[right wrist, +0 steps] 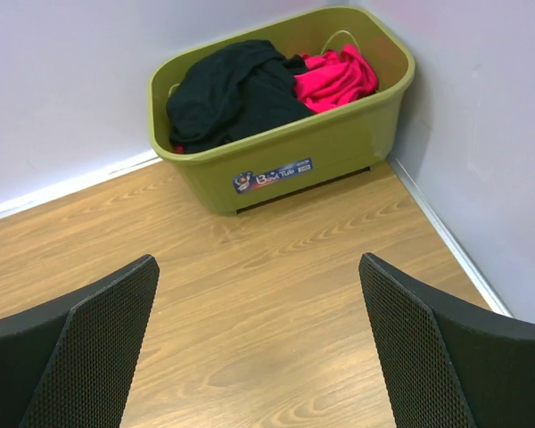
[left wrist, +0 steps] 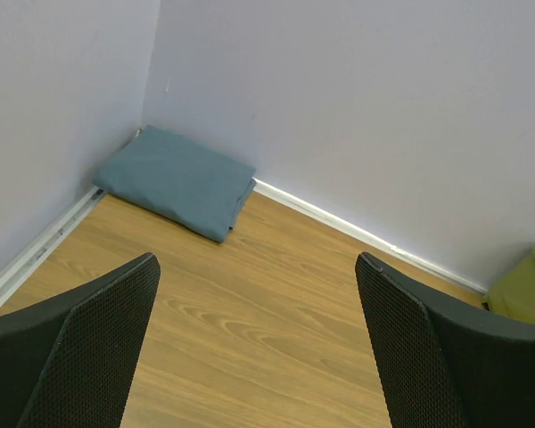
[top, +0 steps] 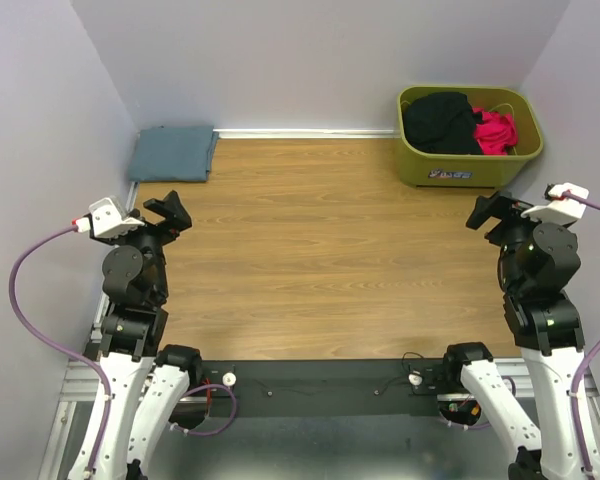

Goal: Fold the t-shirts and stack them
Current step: Grab the tshirt from the pile

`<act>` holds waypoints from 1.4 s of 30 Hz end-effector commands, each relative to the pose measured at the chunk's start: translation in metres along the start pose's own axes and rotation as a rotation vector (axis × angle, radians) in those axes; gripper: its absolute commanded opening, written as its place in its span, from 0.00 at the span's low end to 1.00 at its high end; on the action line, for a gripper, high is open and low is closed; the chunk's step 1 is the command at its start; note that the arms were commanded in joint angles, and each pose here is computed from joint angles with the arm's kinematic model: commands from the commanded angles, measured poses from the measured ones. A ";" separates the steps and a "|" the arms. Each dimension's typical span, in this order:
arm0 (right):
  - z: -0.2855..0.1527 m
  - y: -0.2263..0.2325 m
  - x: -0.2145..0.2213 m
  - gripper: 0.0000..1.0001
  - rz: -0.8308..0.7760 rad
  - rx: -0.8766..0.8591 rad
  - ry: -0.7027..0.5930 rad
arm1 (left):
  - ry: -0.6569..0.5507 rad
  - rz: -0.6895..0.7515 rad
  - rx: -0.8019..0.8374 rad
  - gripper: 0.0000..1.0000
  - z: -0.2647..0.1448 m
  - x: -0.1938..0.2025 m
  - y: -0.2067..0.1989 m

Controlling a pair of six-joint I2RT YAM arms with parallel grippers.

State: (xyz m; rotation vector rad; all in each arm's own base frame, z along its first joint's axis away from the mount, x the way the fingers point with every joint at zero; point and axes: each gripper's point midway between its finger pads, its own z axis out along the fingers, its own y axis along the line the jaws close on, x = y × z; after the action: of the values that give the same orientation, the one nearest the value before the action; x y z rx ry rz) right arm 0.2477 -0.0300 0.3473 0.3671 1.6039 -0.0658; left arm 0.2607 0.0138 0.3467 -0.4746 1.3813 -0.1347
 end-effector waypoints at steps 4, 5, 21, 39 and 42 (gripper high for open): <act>0.014 0.019 -0.007 1.00 0.002 -0.066 -0.026 | 0.011 0.017 0.040 0.99 0.009 0.009 -0.008; 0.020 0.024 -0.010 1.00 0.013 -0.080 -0.038 | 0.041 0.029 0.040 0.99 0.012 0.018 -0.009; 0.219 0.093 0.034 0.95 0.065 0.016 0.216 | 0.256 -0.001 0.274 0.98 0.018 0.076 -0.052; 0.385 0.069 0.159 0.79 0.334 0.004 0.452 | 0.329 -0.008 0.282 0.98 -0.008 0.081 -0.047; 0.399 0.082 0.167 0.75 0.370 -0.056 0.470 | 0.331 -0.005 0.269 0.98 -0.009 0.082 -0.043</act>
State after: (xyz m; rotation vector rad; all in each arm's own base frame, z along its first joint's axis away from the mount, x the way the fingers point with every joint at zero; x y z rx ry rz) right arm 0.6304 -0.0477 0.1672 0.6902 1.9698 0.2035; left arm 0.2821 -0.0573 0.2869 -0.2304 1.6481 -0.4062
